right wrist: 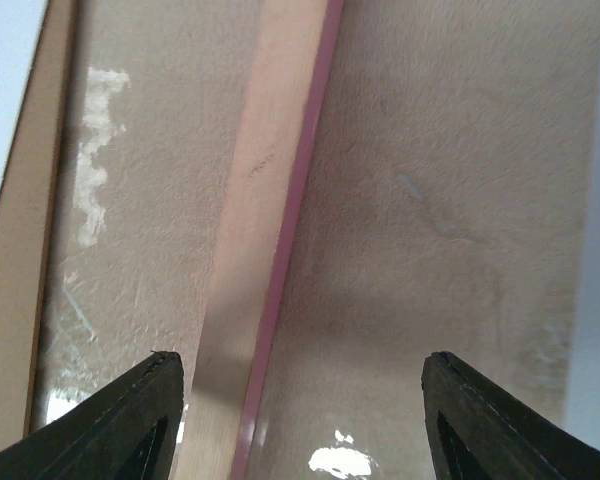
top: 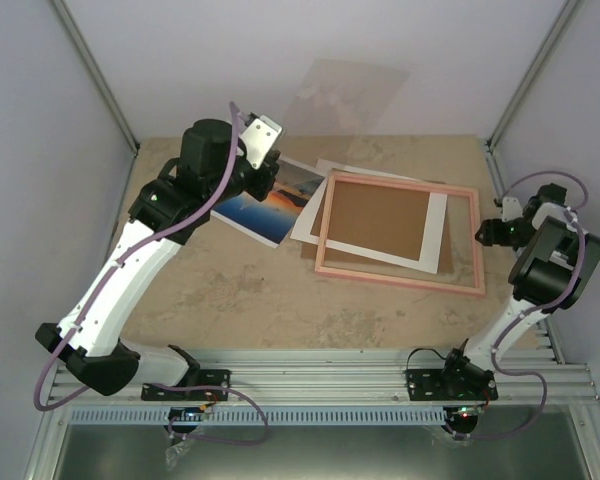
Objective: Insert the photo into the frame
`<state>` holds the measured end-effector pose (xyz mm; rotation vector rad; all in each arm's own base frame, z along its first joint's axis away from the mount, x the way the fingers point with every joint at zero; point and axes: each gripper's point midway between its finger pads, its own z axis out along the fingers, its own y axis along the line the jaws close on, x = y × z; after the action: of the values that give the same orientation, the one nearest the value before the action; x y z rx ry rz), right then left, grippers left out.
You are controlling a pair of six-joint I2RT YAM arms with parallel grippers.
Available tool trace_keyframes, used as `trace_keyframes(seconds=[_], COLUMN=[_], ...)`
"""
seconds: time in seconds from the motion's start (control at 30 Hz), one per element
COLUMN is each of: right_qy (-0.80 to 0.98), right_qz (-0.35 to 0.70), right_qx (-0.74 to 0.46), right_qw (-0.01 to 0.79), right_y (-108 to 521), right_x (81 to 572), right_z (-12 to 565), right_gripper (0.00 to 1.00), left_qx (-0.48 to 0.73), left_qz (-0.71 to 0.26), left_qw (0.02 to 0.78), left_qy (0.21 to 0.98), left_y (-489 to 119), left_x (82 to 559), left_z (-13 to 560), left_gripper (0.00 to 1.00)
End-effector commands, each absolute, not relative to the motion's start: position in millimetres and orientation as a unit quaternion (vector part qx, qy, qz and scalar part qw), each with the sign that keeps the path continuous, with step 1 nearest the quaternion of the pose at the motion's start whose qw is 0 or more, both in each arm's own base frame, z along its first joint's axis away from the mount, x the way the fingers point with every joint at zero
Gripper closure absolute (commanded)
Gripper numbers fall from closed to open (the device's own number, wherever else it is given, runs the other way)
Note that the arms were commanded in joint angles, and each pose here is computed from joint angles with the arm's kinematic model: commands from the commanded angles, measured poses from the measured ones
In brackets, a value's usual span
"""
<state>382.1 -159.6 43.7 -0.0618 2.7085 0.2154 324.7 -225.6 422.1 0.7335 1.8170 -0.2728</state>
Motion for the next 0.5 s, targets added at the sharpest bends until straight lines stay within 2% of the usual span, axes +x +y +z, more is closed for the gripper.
trace_keyframes(seconds=[0.0,0.2,0.47], right_qy=[0.973,0.970,0.964], right_qz=[0.109,0.138,0.161], right_qx=[-0.013,-0.039,-0.075], right_qw=[0.203,0.197,0.199], right_y=[-151,-121,-74], right_x=[392,402,413], right_z=[29,17,17], right_gripper=[0.36,0.51,0.52], left_qx=[0.287,0.281,0.275], left_qz=[-0.127,-0.133,-0.147], left_qw=[0.585,0.586,0.577], left_qy=[0.748,0.749,0.755], left_y=[-219,-218,-220], left_x=[323,323,323], left_z=[450,452,446], left_gripper=[1.00,1.00,1.00])
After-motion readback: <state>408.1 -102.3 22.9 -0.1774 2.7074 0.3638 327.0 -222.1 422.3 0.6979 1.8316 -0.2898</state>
